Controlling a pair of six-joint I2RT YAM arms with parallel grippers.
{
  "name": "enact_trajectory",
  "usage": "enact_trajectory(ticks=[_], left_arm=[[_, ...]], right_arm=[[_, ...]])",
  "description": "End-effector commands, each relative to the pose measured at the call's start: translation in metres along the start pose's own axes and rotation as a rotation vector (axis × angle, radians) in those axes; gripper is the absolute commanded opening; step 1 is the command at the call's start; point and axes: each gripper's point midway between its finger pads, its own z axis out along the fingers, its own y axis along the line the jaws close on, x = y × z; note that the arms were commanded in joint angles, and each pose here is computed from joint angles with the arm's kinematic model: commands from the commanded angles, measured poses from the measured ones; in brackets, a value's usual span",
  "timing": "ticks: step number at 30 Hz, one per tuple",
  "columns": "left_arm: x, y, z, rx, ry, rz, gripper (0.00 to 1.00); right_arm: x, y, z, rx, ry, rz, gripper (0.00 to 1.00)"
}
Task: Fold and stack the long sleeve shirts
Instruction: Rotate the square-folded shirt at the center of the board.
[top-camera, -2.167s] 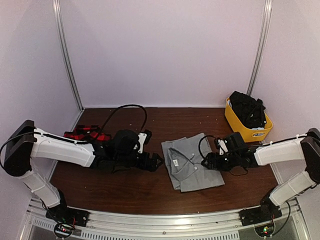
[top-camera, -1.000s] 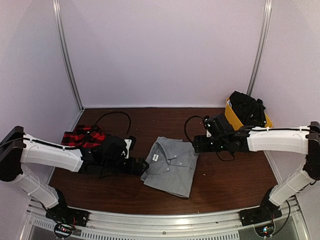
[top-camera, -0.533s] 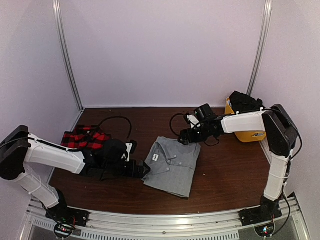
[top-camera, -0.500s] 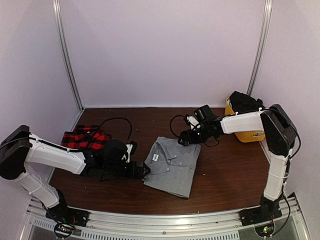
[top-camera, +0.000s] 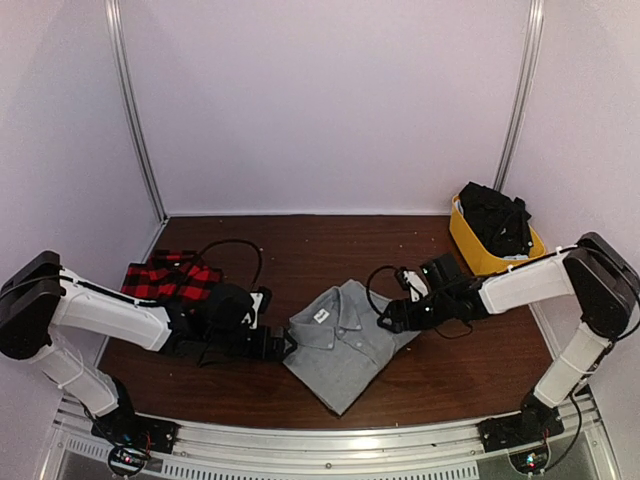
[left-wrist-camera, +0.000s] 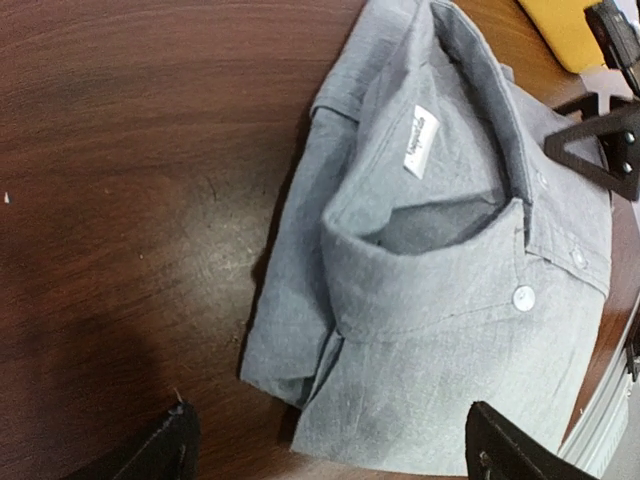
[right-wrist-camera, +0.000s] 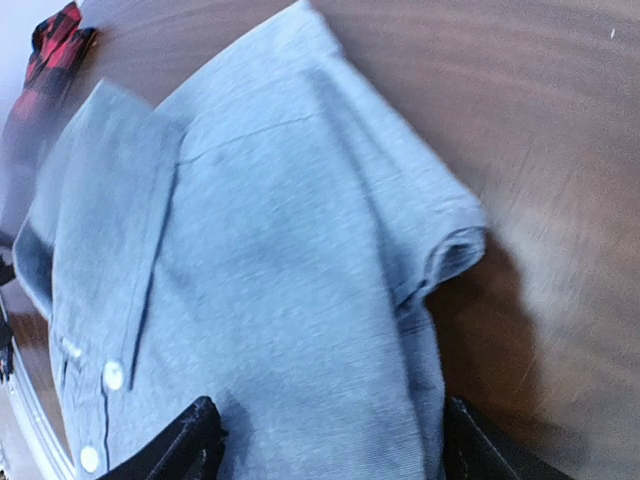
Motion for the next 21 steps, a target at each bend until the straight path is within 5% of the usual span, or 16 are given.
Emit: enact_trajectory(ticks=[1, 7, 15, 21], left_arm=[[-0.008, 0.001, -0.009, -0.006, -0.041, -0.001, 0.94], [-0.012, 0.016, -0.019, -0.088, -0.063, 0.026, 0.94], [-0.015, 0.016, -0.026, -0.095, -0.08, 0.067, 0.94], [-0.013, 0.004, -0.026, -0.069, -0.092, 0.131, 0.93]], right_arm=[[0.028, 0.032, -0.015, -0.05, -0.085, 0.126, 0.76], [0.073, 0.09, -0.028, -0.08, -0.119, 0.14, 0.77], [0.024, 0.075, -0.068, 0.173, -0.27, 0.019, 0.8], [0.027, 0.121, -0.05, 0.009, -0.167, -0.127, 0.7]])
